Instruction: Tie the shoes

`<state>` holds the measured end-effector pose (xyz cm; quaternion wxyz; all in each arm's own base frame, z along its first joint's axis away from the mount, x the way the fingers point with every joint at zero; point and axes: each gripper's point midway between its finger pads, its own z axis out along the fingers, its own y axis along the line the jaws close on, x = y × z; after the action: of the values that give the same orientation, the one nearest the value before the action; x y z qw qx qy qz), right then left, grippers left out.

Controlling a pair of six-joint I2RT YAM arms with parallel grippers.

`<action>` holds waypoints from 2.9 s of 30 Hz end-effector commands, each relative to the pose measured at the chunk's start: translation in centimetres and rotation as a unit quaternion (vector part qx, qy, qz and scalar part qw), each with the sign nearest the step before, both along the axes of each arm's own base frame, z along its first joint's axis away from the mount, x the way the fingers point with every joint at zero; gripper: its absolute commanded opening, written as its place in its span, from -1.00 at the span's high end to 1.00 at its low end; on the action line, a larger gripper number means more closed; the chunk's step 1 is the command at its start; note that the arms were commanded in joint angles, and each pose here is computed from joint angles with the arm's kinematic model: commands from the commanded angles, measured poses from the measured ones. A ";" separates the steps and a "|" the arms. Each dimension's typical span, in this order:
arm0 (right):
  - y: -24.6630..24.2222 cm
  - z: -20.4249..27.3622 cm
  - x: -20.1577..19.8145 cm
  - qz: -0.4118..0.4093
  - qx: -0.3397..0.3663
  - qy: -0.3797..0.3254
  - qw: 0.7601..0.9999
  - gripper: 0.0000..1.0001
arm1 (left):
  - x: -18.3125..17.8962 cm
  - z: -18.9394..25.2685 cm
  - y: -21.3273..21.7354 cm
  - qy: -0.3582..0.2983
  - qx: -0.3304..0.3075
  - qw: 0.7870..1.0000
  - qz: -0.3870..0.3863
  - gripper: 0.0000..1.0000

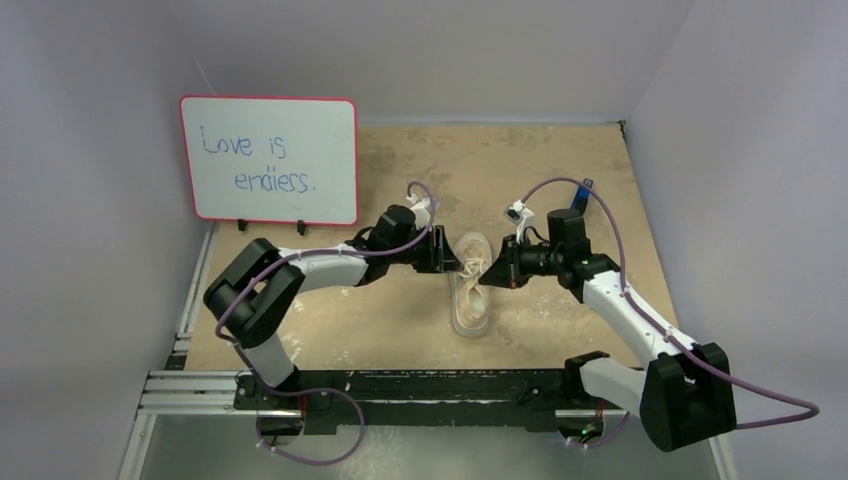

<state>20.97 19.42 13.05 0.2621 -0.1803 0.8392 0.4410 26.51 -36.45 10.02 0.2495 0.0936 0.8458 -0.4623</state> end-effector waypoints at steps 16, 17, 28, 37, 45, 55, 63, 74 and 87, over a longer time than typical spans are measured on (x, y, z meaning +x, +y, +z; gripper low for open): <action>0.3 2.3 1.0 -0.002 0.006 -0.019 1.000 1.00 | -0.9 1.1 -2.7 0.017 -0.038 0.998 -0.049 0.58; 0.3 2.3 1.0 -0.007 0.005 -0.013 1.000 1.00 | -0.9 0.9 -2.5 0.015 -0.030 0.998 -0.051 0.70; -2.7 2.1 -4.8 -0.076 -0.128 0.325 0.934 1.00 | -0.7 2.1 2.5 -0.101 0.181 0.974 -0.086 1.00; -6.8 0.3 -5.7 -0.144 -0.248 0.356 0.889 1.00 | -2.6 2.6 4.6 -0.135 0.294 0.935 -0.143 1.00; -9.6 -2.2 -1.5 -0.221 -0.302 0.319 0.871 1.00 | -3.1 4.8 7.6 -0.149 0.356 0.906 -0.175 1.00; -11.5 -4.6 0.4 -0.258 -0.312 0.306 0.862 1.00 | -3.8 7.0 9.2 -0.162 0.382 0.888 -0.198 1.00; -12.4 -5.1 0.8 -0.295 -0.311 0.313 0.847 1.00 | -4.0 3.1 10.5 -0.107 0.420 0.887 -0.161 1.00; -19.6 -5.6 1.5 -0.471 -0.275 0.322 0.774 1.00 | -4.1 -3.2 13.8 -0.056 0.465 0.883 -0.040 1.00; -20.1 -4.9 3.1 -0.468 -0.236 0.271 0.808 1.00 | -3.6 -2.5 13.1 -0.104 0.417 0.903 -0.022 1.00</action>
<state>21.72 1.30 6.58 0.0625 0.3306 0.9364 0.1001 22.22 -24.19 5.18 0.2217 0.2597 0.9378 -0.0625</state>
